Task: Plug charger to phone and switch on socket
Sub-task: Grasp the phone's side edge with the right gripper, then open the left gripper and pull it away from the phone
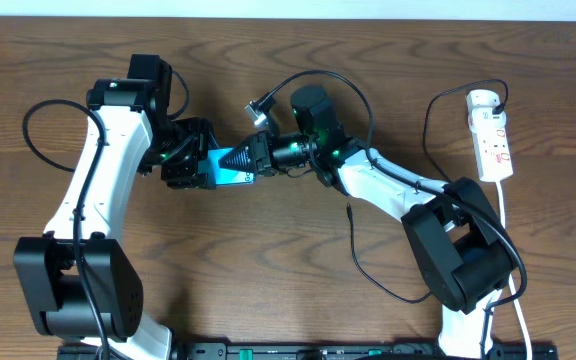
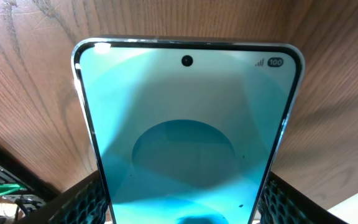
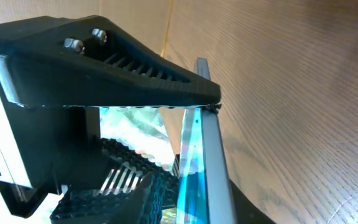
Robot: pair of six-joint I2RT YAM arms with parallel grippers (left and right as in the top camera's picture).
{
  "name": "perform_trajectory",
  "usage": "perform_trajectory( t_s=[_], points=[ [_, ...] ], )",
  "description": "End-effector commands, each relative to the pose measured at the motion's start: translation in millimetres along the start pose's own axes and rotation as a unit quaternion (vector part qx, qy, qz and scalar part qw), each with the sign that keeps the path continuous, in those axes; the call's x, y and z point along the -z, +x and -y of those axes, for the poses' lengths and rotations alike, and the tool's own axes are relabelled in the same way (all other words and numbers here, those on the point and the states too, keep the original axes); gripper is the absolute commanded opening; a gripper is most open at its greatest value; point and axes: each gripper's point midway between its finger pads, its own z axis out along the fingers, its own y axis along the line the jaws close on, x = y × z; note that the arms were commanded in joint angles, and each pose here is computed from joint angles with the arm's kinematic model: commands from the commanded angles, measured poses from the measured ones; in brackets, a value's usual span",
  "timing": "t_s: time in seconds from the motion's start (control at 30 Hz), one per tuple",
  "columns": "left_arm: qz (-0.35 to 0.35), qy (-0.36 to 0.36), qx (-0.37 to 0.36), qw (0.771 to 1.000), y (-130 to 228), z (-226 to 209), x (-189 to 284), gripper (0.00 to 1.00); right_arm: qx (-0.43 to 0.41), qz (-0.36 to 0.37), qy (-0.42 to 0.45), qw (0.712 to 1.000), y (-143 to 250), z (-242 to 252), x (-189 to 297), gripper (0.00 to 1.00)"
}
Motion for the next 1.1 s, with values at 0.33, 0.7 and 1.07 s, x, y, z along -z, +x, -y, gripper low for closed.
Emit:
perform_trajectory(
  t_s=[0.33, 0.7, 1.07],
  points=[
    [-0.002, 0.000, 0.001, 1.000, -0.1, -0.8, 1.9, 0.07, 0.004, -0.006, 0.001, 1.000, 3.7, -1.5, -3.4, 0.14],
    [-0.002, 0.000, -0.002, 1.000, -0.4, -0.7, 1.9, 0.07, 0.004, -0.006, 0.001, 1.000, 3.7, -1.5, -3.4, 0.01],
    [0.007, 0.011, -0.013, 1.000, -3.2, 5.0, 2.0, 0.17, 0.001, -0.007, 0.002, 1.000, 4.2, -0.7, -3.2, 0.01]
  ],
)
